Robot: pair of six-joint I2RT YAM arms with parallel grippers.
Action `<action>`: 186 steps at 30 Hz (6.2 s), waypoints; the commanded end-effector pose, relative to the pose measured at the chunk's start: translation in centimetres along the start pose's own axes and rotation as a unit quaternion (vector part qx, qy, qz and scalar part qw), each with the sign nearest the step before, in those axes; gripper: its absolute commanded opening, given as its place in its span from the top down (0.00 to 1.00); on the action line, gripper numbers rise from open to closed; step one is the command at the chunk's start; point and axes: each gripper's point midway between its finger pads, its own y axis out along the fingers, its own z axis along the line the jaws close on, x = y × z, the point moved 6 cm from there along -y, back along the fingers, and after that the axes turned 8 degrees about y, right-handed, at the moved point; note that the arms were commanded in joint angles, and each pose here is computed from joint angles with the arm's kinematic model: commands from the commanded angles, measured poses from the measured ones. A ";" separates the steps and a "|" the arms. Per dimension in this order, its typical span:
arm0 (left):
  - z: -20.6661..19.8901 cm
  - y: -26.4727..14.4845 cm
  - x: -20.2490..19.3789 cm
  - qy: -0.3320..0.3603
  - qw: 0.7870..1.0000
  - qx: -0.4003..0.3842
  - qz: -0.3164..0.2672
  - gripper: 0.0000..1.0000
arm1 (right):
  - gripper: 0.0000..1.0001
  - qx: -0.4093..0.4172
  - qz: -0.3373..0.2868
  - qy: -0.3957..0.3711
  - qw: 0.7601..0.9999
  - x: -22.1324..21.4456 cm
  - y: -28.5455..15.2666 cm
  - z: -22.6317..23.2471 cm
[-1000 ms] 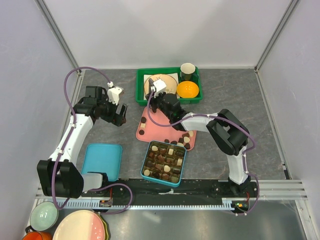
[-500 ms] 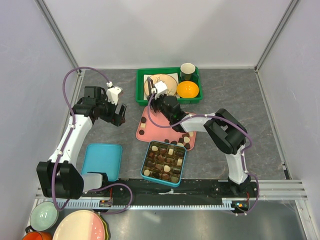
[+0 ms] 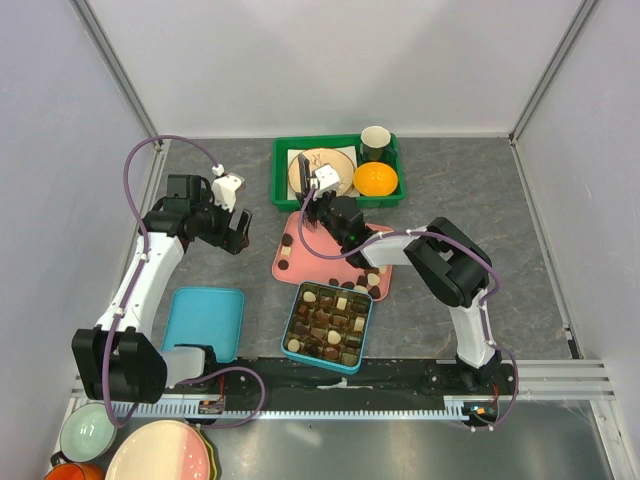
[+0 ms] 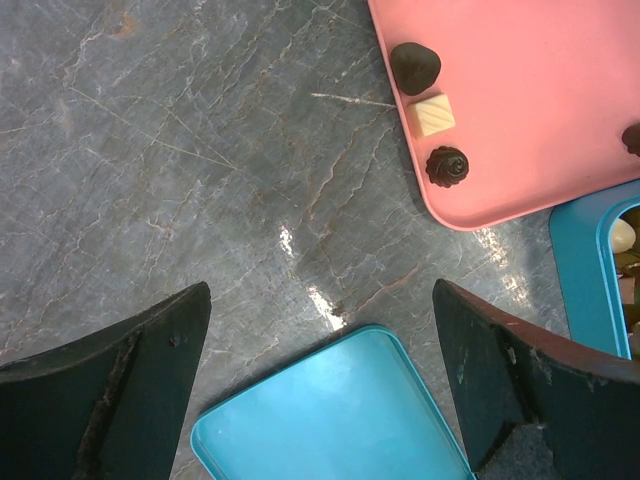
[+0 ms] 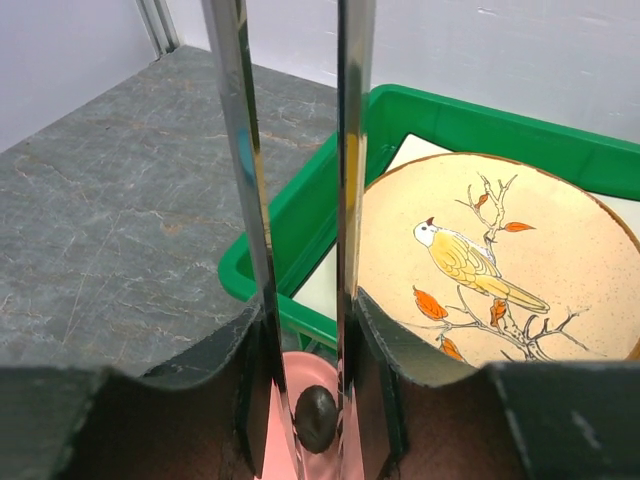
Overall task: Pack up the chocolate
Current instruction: Pick up the fake chocolate from the plate, then place the fake chocolate in the packing box, then place the clamp at the center of the board, then adjust the plate at the center of the board.
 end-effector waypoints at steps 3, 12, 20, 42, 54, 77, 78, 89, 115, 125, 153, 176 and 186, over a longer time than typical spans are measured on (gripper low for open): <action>0.3 -0.8 0.0 0.019 1.000 0.014 -0.006 0.01 | 0.65 0.003 -0.052 0.018 0.998 0.8 -0.3 0.4; 0.3 -0.9 0.0 0.019 1.000 0.014 -0.007 0.01 | 0.68 0.044 -0.074 -0.003 0.996 6.1 -5.7 1.3; 0.2 -0.7 -0.1 0.016 1.000 0.009 -0.007 0.01 | 0.71 0.150 0.010 -0.002 0.989 10.3 -15.8 3.1; 0.0 -0.6 0.0 0.009 1.000 0.000 -0.009 0.01 | 0.70 0.332 0.208 0.046 0.919 8.2 -31.7 8.8; 0.1 -0.8 0.1 0.010 1.000 0.002 -0.009 0.01 | 0.61 0.354 0.221 0.062 0.907 6.8 -32.2 11.0; -0.1 -1.4 0.3 0.018 1.000 0.004 -0.022 0.01 | 0.77 -0.041 0.152 0.032 0.987 11.9 -28.2 1.6; -0.1 -1.5 0.3 0.019 1.000 0.006 -0.024 0.01 | 0.78 -0.064 0.152 0.036 0.986 12.1 -27.9 0.7; -1.0 -1.2 -0.8 0.027 0.999 -0.011 -0.024 0.01 | 0.74 -0.350 0.299 0.068 0.885 6.1 -22.2 -16.0; -2.7 0.4 -4.1 0.040 0.995 -0.085 0.037 0.01 | 0.20 -0.478 0.402 0.000 0.781 0.0 -17.2 -30.6; -3.8 1.7 -4.9 0.036 0.989 -0.127 0.069 0.12 | 0.24 -0.403 0.272 0.051 0.872 8.4 -15.7 -24.2; -6.0 2.8 -11.4 0.113 0.968 -0.100 0.202 0.22 | 0.61 -0.245 0.376 0.181 0.875 -6.3 -19.5 -13.0; -7.7 4.3 -12.2 0.105 0.961 -0.132 0.220 0.41 | 0.84 -0.292 0.331 0.131 0.888 -4.1 -13.8 -16.0; -8.0 5.6 -12.5 0.094 0.956 -0.143 0.236 0.59 | 0.76 -0.280 0.257 0.139 0.914 0.6 -13.9 -15.2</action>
